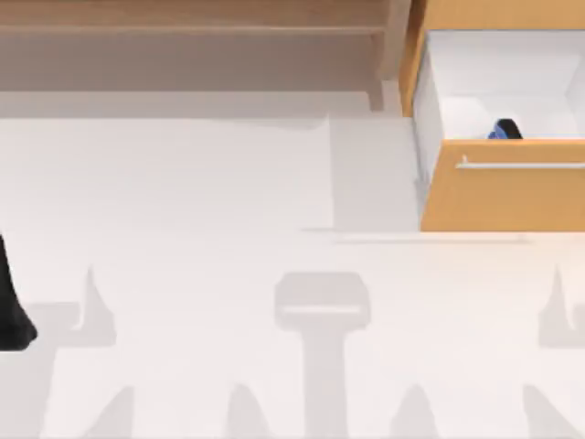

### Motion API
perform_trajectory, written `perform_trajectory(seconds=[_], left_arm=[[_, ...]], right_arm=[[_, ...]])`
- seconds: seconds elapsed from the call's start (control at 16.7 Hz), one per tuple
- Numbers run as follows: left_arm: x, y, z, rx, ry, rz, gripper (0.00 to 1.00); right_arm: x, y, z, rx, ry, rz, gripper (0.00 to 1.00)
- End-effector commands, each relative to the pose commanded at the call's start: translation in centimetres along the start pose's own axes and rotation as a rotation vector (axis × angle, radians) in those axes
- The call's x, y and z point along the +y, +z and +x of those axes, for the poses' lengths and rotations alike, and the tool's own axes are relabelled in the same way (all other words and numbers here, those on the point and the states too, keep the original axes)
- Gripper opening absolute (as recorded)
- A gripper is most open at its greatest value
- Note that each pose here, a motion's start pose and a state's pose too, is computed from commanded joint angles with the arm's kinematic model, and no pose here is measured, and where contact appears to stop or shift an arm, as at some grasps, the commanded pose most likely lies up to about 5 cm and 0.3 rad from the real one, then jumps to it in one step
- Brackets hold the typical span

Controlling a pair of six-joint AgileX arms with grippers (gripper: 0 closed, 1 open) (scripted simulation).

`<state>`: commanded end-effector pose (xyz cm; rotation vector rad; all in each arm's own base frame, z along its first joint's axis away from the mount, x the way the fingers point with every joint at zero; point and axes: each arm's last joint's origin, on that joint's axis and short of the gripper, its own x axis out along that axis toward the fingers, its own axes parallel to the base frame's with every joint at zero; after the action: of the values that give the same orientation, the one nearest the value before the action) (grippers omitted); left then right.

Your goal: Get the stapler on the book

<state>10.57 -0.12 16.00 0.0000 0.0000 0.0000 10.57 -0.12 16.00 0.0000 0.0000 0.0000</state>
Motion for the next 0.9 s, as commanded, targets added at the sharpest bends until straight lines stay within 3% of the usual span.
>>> perform_trajectory(seconds=[0.3,0.54,0.72,0.9], left_arm=[[0.0,0.0,0.0,0.0,0.0,0.0,1.0],[0.0,0.0,0.0,0.0,0.0,0.0,1.0],[0.0,0.0,0.0,0.0,0.0,0.0,1.0],[0.0,0.0,0.0,0.0,0.0,0.0,1.0]], right_arm=[[0.0,1.1,0.1,0.047,0.004,-0.004,1.0],[0.2,5.2,0.9,0.206,0.021,-0.019,1.0],[0.5,9.4,3.5,0.379,0.041,-0.033,1.0],[1.0,13.2,8.4,0.577,0.068,-0.05,1.0]])
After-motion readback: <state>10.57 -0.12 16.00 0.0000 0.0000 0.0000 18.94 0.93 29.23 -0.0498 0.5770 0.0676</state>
